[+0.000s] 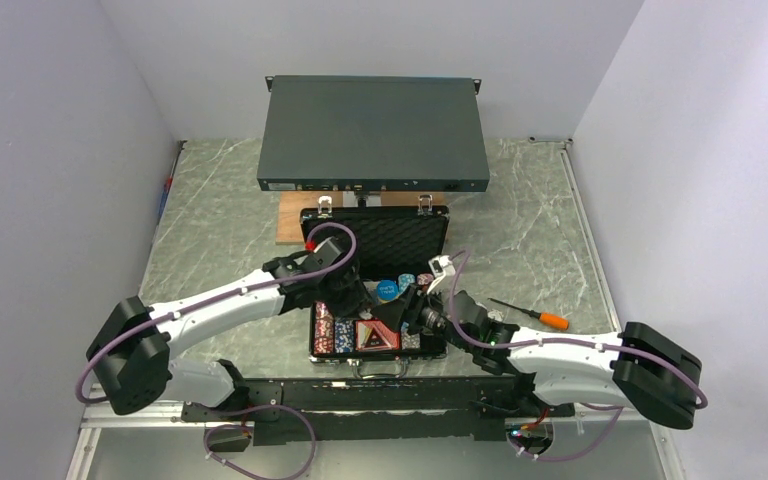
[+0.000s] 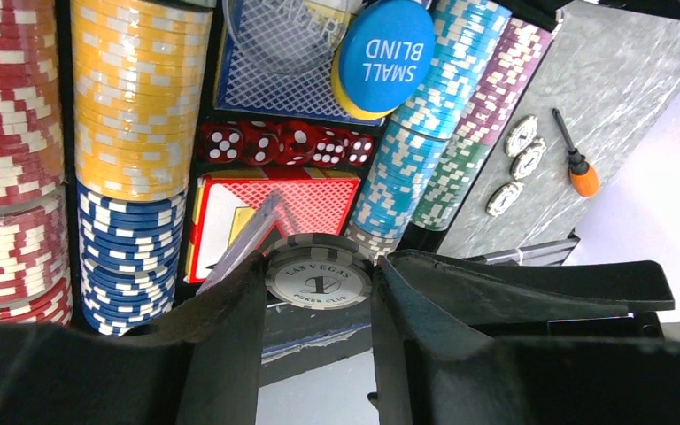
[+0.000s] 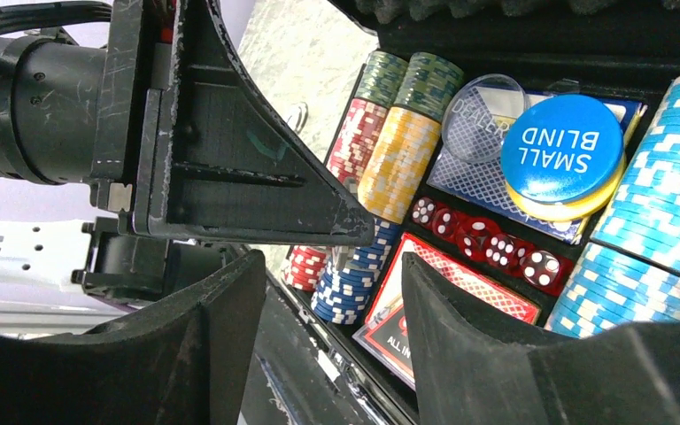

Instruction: Pack up texas hold em set

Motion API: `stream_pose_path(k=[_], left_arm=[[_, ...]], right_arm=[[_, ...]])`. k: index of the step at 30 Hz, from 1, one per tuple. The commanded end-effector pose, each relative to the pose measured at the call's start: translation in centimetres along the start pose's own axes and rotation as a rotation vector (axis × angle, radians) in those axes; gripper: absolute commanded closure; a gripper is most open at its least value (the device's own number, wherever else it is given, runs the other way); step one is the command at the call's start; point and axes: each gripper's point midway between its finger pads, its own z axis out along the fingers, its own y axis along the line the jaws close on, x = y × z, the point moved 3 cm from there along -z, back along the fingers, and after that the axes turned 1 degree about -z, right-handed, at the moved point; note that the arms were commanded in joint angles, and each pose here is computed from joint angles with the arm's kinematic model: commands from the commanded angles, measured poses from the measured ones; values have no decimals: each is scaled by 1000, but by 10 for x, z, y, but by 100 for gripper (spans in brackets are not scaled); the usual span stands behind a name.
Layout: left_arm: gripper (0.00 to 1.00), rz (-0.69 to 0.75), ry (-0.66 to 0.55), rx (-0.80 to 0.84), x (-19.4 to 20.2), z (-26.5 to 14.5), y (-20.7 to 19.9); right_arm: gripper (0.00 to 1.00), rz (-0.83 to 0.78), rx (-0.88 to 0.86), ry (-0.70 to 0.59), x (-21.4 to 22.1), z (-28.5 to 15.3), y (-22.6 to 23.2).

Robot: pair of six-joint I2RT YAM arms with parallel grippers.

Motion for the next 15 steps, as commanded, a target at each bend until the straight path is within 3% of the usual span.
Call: stream_pose_path(k=[1, 15], left_arm=[[100, -9, 10, 85, 5, -10, -12], [100, -33, 55, 175, 18, -19, -18]], right_arm=[[41, 9, -38, -44, -5, 5, 10], [61, -44, -4, -69, 5, 7, 8]])
